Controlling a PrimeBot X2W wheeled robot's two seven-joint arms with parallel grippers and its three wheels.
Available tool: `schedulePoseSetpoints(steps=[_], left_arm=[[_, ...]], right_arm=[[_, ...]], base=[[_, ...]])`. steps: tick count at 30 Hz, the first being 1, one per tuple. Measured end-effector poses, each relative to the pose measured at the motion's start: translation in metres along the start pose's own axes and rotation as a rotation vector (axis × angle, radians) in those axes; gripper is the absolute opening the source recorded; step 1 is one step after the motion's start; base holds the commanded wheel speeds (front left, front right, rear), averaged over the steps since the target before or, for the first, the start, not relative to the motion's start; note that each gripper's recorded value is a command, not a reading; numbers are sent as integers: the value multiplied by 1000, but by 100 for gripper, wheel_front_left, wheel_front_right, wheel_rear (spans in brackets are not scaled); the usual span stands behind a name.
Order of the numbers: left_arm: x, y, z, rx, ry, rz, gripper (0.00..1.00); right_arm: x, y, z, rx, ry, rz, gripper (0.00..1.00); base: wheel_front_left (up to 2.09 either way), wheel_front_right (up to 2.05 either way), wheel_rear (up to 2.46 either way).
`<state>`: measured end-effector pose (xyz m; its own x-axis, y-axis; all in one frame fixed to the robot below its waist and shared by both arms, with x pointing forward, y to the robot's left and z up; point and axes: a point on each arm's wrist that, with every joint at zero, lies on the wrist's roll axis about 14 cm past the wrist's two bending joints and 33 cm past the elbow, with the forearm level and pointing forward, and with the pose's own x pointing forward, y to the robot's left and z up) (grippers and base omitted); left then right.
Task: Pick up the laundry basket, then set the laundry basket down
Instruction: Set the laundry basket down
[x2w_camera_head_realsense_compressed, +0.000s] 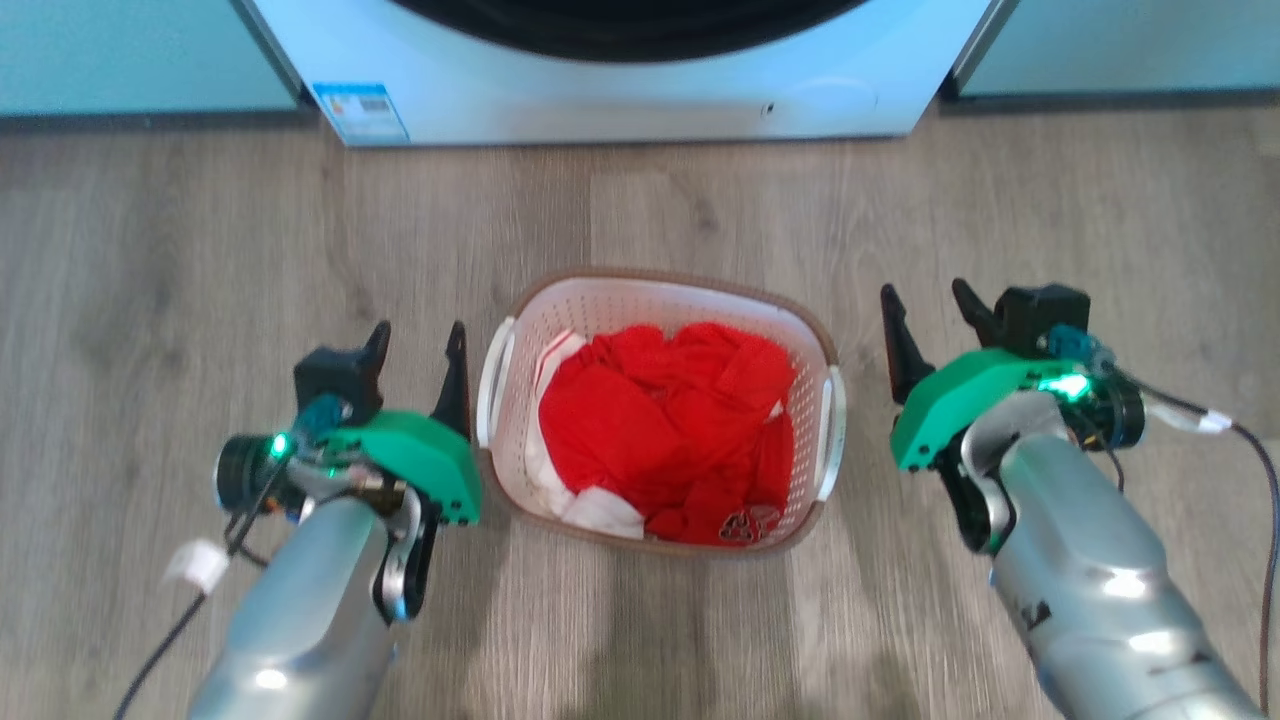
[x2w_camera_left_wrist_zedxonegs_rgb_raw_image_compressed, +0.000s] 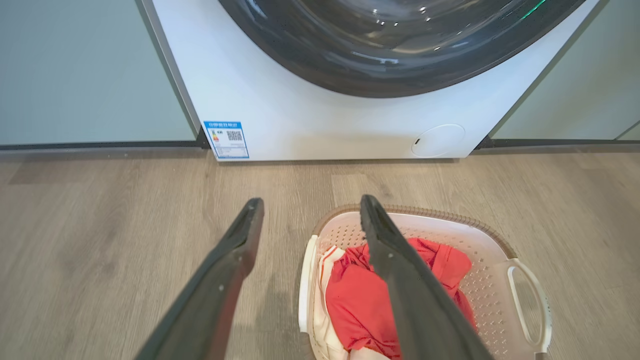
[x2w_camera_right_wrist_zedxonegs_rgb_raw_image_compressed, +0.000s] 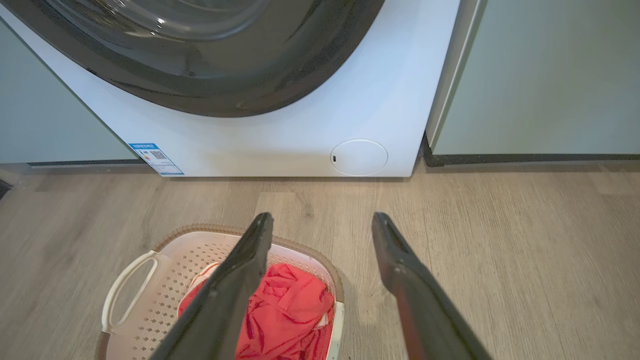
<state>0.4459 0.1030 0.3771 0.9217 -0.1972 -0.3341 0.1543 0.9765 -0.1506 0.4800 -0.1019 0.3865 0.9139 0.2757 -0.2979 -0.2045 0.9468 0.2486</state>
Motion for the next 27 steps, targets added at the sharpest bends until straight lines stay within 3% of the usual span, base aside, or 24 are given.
schedulePoseSetpoints(steps=[10,27], left_arm=[[-46,2,45,22,-188,27,100],[-115,8,49,14,-278,78,100]], right_arm=[[-47,16,42,-5,-167,21,100],[-120,19,50,25,-290,-17,100]], base=[[0,0,0],[0,0,0]])
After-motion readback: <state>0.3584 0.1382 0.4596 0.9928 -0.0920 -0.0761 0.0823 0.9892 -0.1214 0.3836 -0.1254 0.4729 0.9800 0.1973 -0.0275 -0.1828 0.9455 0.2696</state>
